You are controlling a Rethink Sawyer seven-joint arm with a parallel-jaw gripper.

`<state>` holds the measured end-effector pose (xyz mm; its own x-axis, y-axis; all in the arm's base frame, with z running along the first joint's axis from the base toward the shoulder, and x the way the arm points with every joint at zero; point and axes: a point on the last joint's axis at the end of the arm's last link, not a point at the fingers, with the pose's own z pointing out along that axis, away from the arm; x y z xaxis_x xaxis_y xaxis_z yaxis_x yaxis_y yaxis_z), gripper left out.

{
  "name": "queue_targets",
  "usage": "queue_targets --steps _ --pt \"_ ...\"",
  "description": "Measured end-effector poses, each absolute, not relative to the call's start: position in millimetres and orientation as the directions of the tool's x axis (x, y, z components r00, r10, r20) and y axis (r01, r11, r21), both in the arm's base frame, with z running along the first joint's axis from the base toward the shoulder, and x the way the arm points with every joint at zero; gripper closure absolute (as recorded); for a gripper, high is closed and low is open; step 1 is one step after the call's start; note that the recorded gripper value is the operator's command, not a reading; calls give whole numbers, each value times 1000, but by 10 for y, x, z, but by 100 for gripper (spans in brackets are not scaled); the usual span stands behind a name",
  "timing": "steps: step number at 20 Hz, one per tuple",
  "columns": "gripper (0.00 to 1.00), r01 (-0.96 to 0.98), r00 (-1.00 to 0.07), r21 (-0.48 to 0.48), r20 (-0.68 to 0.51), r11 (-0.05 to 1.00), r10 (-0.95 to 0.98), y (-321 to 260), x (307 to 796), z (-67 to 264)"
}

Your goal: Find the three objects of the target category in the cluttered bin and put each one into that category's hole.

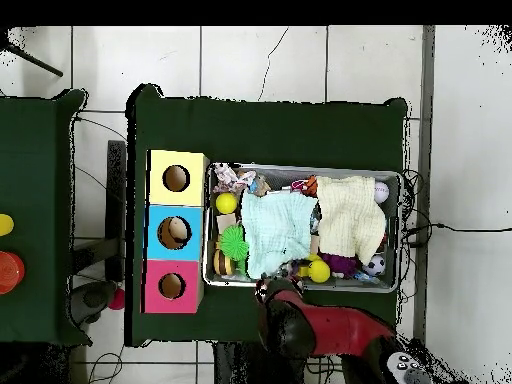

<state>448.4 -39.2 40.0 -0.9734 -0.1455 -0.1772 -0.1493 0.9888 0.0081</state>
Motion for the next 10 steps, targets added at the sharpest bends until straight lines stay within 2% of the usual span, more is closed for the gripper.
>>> queue_targets --steps 10 --pt "0 -148 -954 -14 -263 989 -146 -494 4885 423"
